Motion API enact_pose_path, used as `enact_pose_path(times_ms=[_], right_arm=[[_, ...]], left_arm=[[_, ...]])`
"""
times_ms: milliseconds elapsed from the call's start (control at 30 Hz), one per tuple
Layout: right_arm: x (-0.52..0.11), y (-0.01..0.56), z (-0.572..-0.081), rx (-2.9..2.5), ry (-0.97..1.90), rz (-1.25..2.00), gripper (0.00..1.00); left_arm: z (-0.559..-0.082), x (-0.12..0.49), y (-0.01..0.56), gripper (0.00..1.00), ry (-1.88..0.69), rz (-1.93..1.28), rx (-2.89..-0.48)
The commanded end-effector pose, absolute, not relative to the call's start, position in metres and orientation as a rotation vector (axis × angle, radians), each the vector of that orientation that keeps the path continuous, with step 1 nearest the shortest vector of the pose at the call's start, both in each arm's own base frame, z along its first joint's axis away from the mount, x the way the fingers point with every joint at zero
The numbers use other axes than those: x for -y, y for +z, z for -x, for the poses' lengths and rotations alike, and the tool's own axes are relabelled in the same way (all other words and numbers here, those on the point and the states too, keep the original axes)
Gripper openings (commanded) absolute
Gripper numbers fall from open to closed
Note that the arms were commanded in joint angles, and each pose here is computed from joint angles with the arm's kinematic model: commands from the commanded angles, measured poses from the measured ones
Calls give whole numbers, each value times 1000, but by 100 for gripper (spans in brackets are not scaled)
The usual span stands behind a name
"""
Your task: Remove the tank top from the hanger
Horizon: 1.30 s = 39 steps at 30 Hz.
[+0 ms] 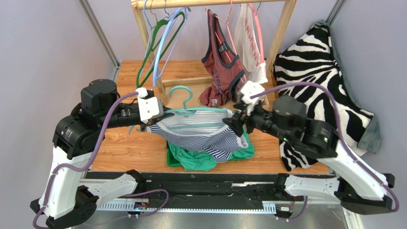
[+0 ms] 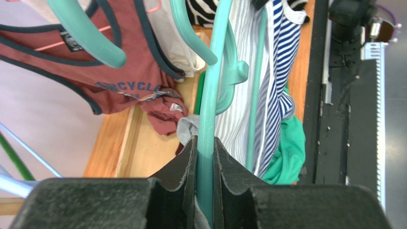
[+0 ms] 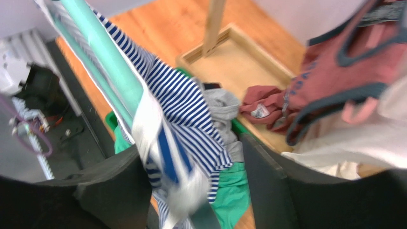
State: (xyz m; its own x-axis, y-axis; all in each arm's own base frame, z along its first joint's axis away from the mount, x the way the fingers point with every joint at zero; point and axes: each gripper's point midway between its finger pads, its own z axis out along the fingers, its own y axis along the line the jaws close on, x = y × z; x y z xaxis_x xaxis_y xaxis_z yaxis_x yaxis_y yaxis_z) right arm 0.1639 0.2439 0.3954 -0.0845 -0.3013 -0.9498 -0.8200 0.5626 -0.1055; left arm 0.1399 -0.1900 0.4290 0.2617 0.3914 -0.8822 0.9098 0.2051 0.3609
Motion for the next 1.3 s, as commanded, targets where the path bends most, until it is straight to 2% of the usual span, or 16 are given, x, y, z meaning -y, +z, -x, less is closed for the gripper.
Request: enact_pose_path(times_ms=[0,167,300,433,600,667,800,967,1100,1267], right_arm=[[-180,456,-175,-1501,546,515,71],[-180,432,-160,-1539,677,466,72],[-196,411,-158,-1578,763,447,60],[-215,409,-155,-1572,855,438,59],[-223,407,-150,-1577,908,454,50],[-214,411,-148,-1566,907,425,50],[-184,421,-142,-1531,925,318,59],[-196,413,-127,-1496,1067,334,61],[-221,402,-138,-1511,1067,354,61],[-241,431,-157,-1440,1025,361,63]], left_arm=[[-143,187,456,0,-529,-1310,-1251],[-144,189,453,0,-536,-1315,-1257],[-145,190,454,0,-542,-1316,-1256],[-144,190,456,0,-554,-1311,-1257],[-145,191,454,0,-553,-1314,-1258],[-148,188,453,0,-531,-1310,-1266],[-176,181,461,0,-417,-1193,-1301],[-197,173,484,0,-330,-1070,-1301],[-201,172,505,0,-306,-1034,-1252],[-200,172,514,0,-279,-1063,-1202]])
